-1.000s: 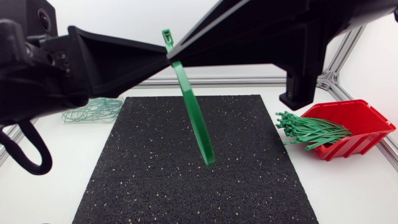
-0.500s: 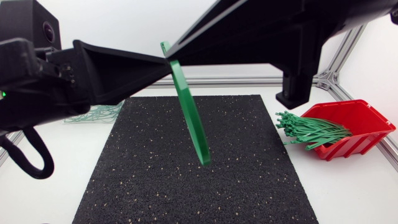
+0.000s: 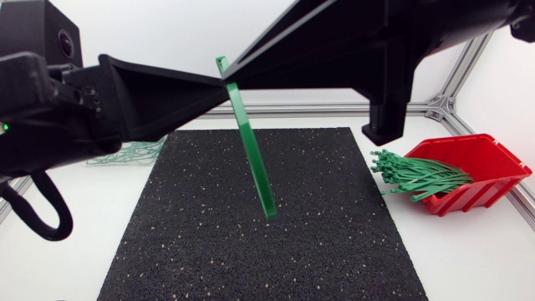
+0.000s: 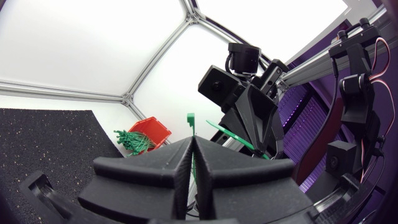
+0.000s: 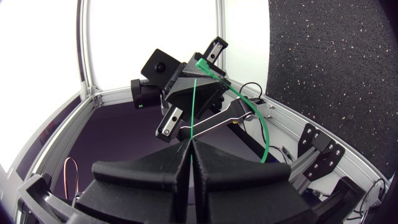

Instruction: Take a green cable tie from the red box, thread the tail through the head to close it, then place it in the transparent bin on the left.

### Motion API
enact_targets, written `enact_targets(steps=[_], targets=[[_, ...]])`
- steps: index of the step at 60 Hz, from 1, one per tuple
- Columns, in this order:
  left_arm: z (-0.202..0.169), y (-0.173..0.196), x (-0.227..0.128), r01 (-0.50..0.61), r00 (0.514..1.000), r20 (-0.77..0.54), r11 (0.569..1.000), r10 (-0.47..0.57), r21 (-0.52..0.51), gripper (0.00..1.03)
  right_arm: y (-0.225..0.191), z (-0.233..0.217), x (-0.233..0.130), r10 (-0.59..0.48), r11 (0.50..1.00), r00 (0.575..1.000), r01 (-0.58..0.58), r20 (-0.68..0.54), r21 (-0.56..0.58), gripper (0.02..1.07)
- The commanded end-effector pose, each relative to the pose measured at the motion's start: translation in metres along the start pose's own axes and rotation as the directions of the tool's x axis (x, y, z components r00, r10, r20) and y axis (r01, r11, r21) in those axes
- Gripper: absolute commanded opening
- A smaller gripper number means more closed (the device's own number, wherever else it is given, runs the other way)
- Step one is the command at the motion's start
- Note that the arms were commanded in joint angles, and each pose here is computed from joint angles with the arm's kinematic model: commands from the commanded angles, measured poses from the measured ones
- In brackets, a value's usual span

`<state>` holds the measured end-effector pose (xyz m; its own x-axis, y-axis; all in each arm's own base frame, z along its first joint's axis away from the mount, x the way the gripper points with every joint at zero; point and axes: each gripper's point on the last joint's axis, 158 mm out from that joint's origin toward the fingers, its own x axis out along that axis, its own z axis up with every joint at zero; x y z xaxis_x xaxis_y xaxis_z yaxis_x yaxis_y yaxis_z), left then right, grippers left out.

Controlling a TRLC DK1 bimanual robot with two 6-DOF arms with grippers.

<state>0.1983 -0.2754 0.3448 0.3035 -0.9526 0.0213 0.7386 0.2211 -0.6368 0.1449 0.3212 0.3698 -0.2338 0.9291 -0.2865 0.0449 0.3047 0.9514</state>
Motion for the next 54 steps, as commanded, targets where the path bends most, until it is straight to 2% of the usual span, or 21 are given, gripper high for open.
enact_targets(steps=[1, 34, 54], targets=[[-0.002, -0.005, -0.002, 0.021, 1.0, 0.0, 1.0, -0.021, -0.015, 0.04, -0.009, 0.01, 0.006, -0.013, 0.998, 1.0, 0.013, 0.008, 0.056, 0.08], [-0.002, -0.008, -0.005, 0.024, 1.0, 0.006, 1.0, -0.024, 0.0, 0.05, -0.016, 0.025, 0.007, -0.017, 0.997, 1.0, 0.015, 0.024, 0.074, 0.08], [-0.01, -0.006, -0.007, 0.015, 1.0, 0.006, 0.998, -0.016, 0.068, 0.05, -0.013, 0.036, 0.004, -0.015, 0.995, 0.999, 0.011, 0.048, 0.097, 0.08]])
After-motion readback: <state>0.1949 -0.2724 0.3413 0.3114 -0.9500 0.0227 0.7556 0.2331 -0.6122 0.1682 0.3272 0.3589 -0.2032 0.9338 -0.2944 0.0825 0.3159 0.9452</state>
